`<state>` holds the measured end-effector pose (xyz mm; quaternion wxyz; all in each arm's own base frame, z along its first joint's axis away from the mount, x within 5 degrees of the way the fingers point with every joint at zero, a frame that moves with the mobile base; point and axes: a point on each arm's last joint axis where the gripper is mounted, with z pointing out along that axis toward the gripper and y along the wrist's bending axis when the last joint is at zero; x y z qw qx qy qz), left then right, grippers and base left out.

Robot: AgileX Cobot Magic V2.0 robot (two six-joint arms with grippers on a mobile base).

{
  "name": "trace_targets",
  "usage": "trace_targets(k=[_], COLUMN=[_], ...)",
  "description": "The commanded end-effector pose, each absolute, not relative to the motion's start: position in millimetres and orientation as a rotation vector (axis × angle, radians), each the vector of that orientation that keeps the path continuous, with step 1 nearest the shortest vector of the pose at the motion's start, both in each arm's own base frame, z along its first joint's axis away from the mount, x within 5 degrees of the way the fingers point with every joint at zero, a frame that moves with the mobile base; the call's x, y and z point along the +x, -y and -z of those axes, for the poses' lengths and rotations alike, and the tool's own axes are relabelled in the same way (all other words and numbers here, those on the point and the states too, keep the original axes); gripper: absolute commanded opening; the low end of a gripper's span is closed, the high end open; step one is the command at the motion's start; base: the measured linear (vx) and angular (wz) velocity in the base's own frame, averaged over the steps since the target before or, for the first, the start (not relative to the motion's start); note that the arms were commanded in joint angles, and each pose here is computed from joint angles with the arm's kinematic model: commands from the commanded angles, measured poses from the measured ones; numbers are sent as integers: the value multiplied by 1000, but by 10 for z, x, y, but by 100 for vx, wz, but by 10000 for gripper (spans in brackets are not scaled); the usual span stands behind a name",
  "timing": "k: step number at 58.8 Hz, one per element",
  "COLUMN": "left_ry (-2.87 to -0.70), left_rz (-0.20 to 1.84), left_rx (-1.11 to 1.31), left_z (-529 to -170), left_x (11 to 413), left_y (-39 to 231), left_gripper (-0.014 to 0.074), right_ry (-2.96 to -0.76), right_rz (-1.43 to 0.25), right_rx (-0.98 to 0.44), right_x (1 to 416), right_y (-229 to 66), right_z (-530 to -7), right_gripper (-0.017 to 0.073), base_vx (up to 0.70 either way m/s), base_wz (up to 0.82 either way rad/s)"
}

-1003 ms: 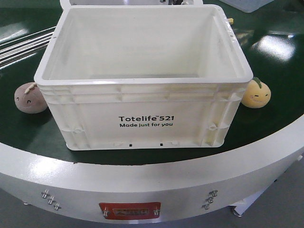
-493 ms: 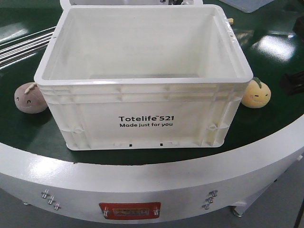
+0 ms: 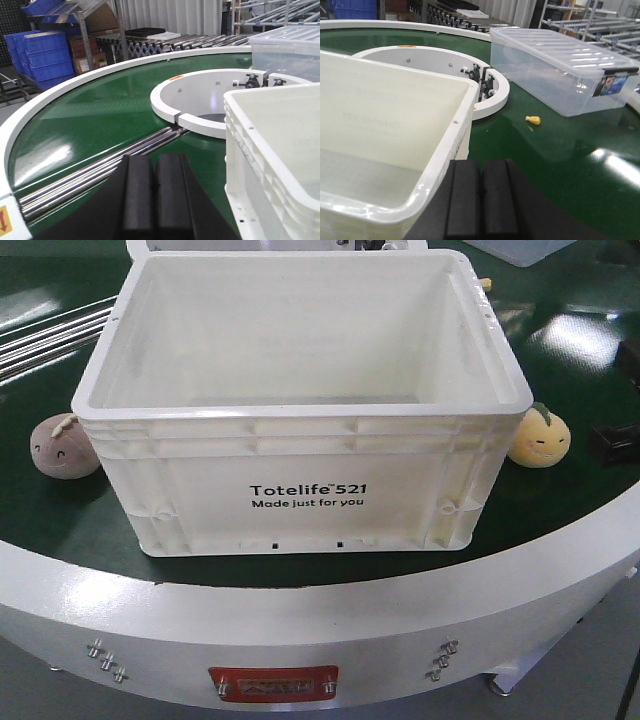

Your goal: Place moving items into box and shelve

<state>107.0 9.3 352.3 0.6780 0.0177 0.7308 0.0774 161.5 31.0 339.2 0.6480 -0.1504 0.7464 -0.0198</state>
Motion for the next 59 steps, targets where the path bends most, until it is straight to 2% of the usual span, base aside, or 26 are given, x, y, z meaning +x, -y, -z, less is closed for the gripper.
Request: trace_targets(k=[1, 8, 13, 35, 47, 59], left_ry=[-1558, -1604, -1616, -1582, -1487, -1516], left_rz=[-196, -214, -214, -254, -248, -164], left_rx=[61, 68, 68, 94, 101, 26], left_z=[-3684, -3643, -3632, -3663, -3748, -3718], left_x=[1068, 1067, 1066, 1067, 1070, 1126], left_y=[-88, -97, -98, -104, -88, -92], left_gripper=[-12, -12, -12, -12, -12, -3], right_ry=[-1634, -1673, -1666, -1641, -1635, -1644], right_rz=[7, 37, 81, 124, 122, 117], right_rx=[-263, -103, -71, -120, -122, -119], right_x=[1641, 1669, 1672, 1682, 1683, 1704], right_y=[-277, -88, -5, -1, -4, -5], right_z=[-3545, -3523, -3531, -3550, -3555, -3540], right_gripper=[5, 5, 5, 10, 9, 24], base_vx=[0, 0, 0, 0, 0, 0], base_wz=[0, 0, 0, 0, 0, 0])
